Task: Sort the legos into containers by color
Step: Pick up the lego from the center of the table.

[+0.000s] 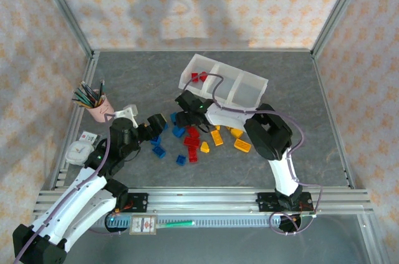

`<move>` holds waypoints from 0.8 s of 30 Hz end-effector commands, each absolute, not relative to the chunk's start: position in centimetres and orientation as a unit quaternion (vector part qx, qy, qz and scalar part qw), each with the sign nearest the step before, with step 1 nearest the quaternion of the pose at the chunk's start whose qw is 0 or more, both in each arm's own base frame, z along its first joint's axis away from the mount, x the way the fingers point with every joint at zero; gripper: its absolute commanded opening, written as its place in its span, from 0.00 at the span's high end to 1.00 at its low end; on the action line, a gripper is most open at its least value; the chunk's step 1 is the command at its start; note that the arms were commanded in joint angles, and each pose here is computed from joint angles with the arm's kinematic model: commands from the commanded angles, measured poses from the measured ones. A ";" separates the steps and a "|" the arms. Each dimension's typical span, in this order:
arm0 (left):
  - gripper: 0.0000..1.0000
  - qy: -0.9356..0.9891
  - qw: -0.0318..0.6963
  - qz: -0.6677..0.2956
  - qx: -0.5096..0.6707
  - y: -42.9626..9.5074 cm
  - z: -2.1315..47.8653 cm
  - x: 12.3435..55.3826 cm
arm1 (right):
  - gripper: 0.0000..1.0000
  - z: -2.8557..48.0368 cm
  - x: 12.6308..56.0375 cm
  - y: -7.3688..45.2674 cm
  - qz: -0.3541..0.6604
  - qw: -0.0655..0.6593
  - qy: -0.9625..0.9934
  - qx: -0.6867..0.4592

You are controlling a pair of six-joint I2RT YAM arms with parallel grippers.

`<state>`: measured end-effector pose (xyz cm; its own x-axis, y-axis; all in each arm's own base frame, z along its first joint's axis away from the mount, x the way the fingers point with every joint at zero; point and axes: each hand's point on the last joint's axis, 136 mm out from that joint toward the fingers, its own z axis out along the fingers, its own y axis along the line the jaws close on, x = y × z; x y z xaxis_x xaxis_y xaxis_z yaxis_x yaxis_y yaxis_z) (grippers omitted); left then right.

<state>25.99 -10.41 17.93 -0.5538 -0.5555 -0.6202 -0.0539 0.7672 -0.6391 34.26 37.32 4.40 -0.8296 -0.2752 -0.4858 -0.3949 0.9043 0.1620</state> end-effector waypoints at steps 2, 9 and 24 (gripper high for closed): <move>0.01 0.834 0.438 -0.277 -0.191 -9.9 17.7 26.3 | 0.41 3.1 34.4 37.0 0.099 0.226 0.952 -0.181; 0.01 0.833 0.439 -0.278 -0.190 -10.0 17.8 26.5 | 0.49 2.6 34.4 35.6 0.078 0.225 0.957 -0.168; 0.01 0.830 0.442 -0.282 -0.190 -10.1 18.4 26.7 | 0.74 4.3 35.3 35.4 0.098 0.241 0.954 -0.149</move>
<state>26.18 -10.48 17.14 -0.5708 -0.5483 -0.6112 -0.0716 0.7748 -0.6281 34.59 35.94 2.80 -0.8452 -0.2625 -0.4655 -0.3541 0.9274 0.1201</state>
